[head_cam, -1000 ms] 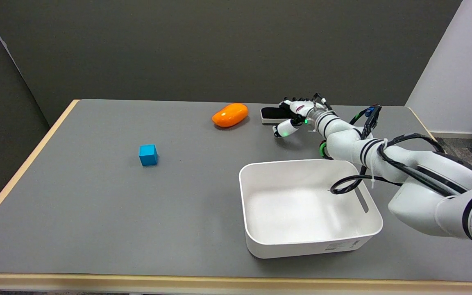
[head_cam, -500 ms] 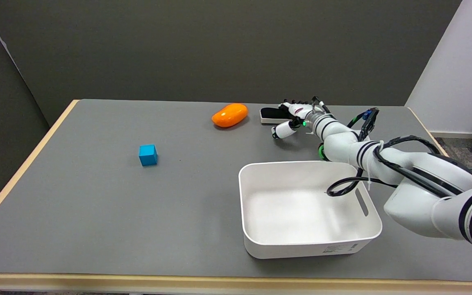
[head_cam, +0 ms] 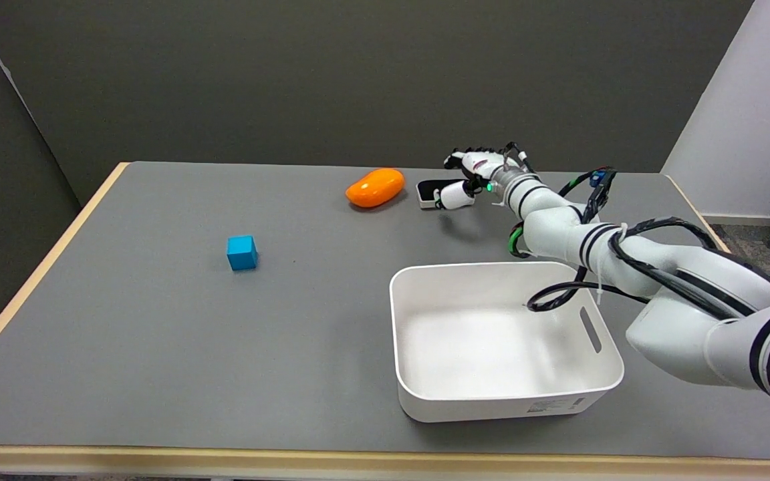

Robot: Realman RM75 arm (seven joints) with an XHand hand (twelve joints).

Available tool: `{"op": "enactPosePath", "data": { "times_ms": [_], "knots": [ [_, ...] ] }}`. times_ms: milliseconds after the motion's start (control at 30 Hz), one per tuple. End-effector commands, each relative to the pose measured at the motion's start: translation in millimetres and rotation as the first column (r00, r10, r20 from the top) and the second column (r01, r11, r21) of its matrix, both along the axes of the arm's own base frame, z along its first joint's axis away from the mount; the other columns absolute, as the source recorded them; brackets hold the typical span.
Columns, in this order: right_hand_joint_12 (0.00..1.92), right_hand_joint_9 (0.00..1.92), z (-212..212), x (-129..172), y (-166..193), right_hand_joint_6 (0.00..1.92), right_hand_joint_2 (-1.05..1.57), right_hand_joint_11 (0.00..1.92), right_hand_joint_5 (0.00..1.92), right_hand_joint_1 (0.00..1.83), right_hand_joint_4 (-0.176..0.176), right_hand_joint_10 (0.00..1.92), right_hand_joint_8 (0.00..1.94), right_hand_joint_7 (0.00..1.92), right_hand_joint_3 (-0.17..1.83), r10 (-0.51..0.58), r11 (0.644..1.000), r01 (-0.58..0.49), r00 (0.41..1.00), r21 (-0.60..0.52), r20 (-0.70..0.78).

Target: Pick up the blackboard eraser.

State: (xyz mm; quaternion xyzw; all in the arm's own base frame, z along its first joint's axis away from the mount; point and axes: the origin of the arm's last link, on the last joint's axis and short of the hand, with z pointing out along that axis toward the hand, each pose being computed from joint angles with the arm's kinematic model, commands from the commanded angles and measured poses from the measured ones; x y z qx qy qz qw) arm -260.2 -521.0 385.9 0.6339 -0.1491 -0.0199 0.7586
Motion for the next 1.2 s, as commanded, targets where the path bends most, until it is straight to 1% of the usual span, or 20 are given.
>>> {"op": "enactPosePath", "data": {
  "times_ms": [33, 233, 667, 1200],
  "knots": [
    [1.04, 0.13, -1.6, 18.1, -5.0, 0.46, 0.71, 0.00, 0.19, 0.48, 0.047, 0.60, 0.31, 0.22, 1.00, 0.065, 0.998, -0.065, 0.998, 0.019, -0.013],
    [1.04, 0.13, -0.8, 14.7, -3.7, 0.46, 0.71, 0.00, 0.19, 0.49, 0.048, 0.60, 0.31, 0.22, 1.00, 0.051, 0.999, -0.051, 0.999, 0.015, -0.008],
    [1.03, 0.13, 1.7, -4.0, 1.3, 0.45, 0.67, 0.00, 0.17, 0.50, 0.047, 0.61, 0.31, 0.21, 1.00, -0.005, 1.000, 0.005, 1.000, -0.016, 0.001],
    [1.03, 0.13, -4.4, -8.2, 1.4, 0.44, 0.67, 0.00, 0.17, 0.50, 0.046, 0.61, 0.31, 0.20, 1.00, -0.013, 1.000, 0.013, 1.000, -0.011, 0.009]
  ]
}}
